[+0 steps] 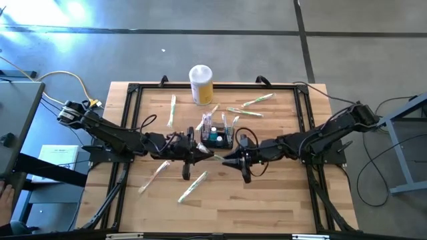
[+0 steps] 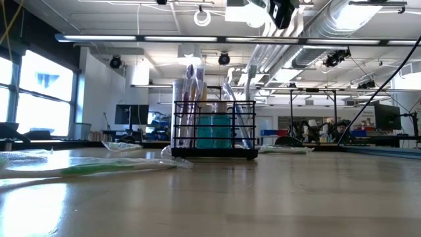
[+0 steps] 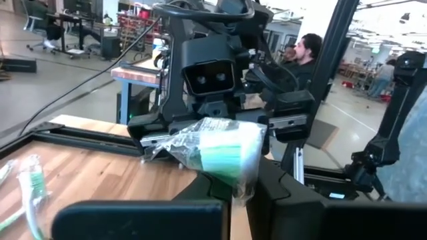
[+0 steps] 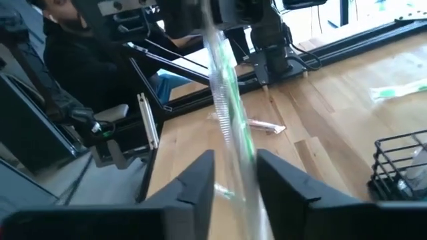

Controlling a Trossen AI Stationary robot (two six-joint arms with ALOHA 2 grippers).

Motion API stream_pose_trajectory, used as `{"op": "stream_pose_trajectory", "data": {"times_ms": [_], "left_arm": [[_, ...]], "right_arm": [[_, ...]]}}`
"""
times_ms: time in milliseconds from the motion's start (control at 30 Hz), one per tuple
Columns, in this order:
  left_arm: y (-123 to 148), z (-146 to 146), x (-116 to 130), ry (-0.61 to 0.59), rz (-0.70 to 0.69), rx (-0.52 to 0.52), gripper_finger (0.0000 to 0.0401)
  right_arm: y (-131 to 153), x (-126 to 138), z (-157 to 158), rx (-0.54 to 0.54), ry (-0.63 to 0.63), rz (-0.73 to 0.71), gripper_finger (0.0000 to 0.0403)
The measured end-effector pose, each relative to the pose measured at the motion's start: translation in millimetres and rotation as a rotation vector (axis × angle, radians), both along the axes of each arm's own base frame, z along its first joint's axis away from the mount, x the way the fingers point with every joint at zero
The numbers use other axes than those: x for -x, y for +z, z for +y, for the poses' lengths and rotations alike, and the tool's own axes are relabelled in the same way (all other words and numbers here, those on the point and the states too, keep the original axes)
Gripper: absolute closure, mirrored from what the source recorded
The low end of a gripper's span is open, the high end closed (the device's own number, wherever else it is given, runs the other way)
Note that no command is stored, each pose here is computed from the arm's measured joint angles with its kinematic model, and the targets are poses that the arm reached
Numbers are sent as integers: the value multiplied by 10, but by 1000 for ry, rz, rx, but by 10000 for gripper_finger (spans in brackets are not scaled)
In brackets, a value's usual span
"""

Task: Pick & Place toothbrushing station
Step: Put the green toothbrush into the left section wire organizer

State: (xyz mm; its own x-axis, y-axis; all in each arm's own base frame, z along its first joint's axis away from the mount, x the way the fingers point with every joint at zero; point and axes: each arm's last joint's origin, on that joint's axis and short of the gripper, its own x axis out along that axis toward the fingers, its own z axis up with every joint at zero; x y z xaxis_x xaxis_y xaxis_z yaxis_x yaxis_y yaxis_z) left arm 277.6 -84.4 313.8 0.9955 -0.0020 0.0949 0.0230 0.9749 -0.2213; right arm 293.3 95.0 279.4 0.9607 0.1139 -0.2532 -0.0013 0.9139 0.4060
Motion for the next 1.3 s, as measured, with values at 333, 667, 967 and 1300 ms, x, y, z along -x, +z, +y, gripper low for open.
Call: {"op": "stream_pose_trajectory", "data": {"times_ms": [333,667,967,1300], "left_arm": [[-6,6,15,1,22,17,394],[233,86,254,-1,152,23,394],[474,217,383,80,431,-66,393],[450,730,322,300,524,-15,393]], "right_arm": [[0,-7,-20,-93,-25,11,153],[48,88,-17,-77,5,42,91],[34,140,-34,-94,-4,96,108],[23,139,-35,-140,-21,112,113]]}}
